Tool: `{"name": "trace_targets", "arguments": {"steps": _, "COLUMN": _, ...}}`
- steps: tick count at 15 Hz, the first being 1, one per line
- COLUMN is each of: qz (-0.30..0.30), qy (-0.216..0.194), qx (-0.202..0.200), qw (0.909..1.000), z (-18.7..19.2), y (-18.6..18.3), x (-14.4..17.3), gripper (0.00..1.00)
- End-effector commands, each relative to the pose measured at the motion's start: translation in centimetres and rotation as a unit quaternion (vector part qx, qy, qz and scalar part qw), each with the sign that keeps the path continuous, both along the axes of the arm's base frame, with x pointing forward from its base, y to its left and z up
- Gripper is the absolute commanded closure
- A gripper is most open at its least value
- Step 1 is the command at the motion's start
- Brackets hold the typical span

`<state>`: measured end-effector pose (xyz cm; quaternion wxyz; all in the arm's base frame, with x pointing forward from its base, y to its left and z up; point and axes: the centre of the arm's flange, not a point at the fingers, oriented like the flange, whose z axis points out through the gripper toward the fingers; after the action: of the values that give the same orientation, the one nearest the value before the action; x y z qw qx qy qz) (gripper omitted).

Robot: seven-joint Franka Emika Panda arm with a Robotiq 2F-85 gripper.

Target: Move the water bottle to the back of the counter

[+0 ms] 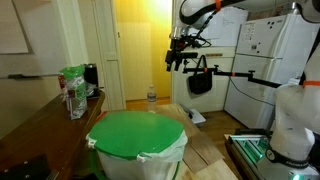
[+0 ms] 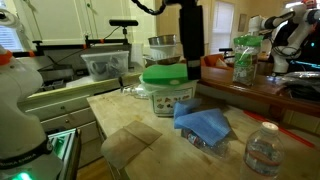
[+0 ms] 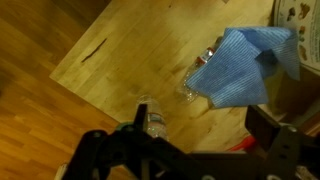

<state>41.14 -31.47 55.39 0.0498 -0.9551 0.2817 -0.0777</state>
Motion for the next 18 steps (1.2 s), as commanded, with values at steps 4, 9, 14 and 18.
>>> {"name": "trace_targets", "arguments": {"steps": 4, "qz": -0.042, "qy": 0.006, "qx": -0.027, "qw": 0.9987, "z": -1.9, "y": -4.9, "x": 7.2, "gripper": 0.00}}
{"name": "trace_targets", "arguments": {"steps": 9, "qz": -0.057, "qy": -0.006, "qx": -0.030, "qw": 0.9979, "z": -5.3, "y": -7.2, "x": 10.3, "gripper": 0.00}}
{"name": "trace_targets", "arguments": {"steps": 14, "qz": -0.056, "qy": 0.004, "qx": -0.024, "qw": 0.9982, "z": -6.7, "y": -6.7, "x": 10.2, "gripper": 0.00}}
{"name": "trace_targets", "arguments": {"steps": 18, "qz": -0.053, "qy": 0.001, "qx": -0.021, "qw": 0.9984, "z": -7.1, "y": -6.6, "x": 11.5, "gripper": 0.00}}
